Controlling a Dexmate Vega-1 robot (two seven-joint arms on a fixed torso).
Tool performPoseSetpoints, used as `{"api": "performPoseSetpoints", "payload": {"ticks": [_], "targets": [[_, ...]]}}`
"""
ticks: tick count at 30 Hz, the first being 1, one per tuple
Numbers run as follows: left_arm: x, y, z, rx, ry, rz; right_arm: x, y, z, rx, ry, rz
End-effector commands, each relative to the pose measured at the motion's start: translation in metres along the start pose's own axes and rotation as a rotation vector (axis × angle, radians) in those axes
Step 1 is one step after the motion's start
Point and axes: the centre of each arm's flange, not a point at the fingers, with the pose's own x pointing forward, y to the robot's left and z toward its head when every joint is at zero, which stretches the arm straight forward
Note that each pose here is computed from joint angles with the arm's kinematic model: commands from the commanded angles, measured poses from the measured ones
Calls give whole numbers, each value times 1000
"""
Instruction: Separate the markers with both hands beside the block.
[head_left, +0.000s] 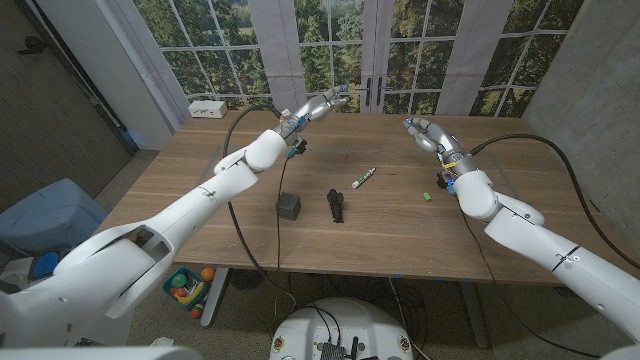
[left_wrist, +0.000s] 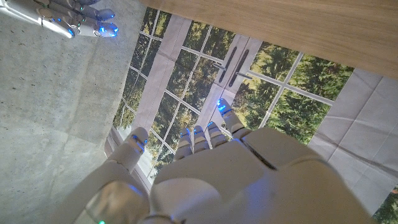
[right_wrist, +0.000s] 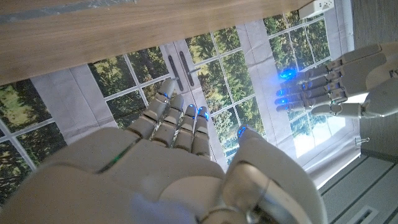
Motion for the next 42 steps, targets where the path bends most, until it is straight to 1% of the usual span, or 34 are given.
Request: {"api": "performPoseSetpoints", "payload": {"ticks": [1,4,8,15,19,25,30,33,38,42], "targets": [[-3,4,-12,-186,3,-11,-1,-3,-18,236,-39,-46],[-4,4,-17,-244,-3,-27,1,-3,-19,271,-36,-43],[-4,5,-20,-288,-7,-26,2,-4,-19,308,-27,-44],[-9,5,-30,-390,-22,-7,5,0,-22,444,-47,-44],[-14,8,-38,-452,-24,-1,5,2,-24,520,-57,-64],[-23,15,-51,-522,-23,17,5,6,-27,618,-58,-104],[-32,19,-64,-574,-17,18,4,10,-31,710,-61,-106],[-39,23,-73,-610,-14,39,4,11,-31,750,-67,-128],[-53,30,-86,-647,-9,109,0,10,-30,791,-82,-174],[-63,37,-95,-668,1,150,-3,7,-30,789,-82,-201]]}}
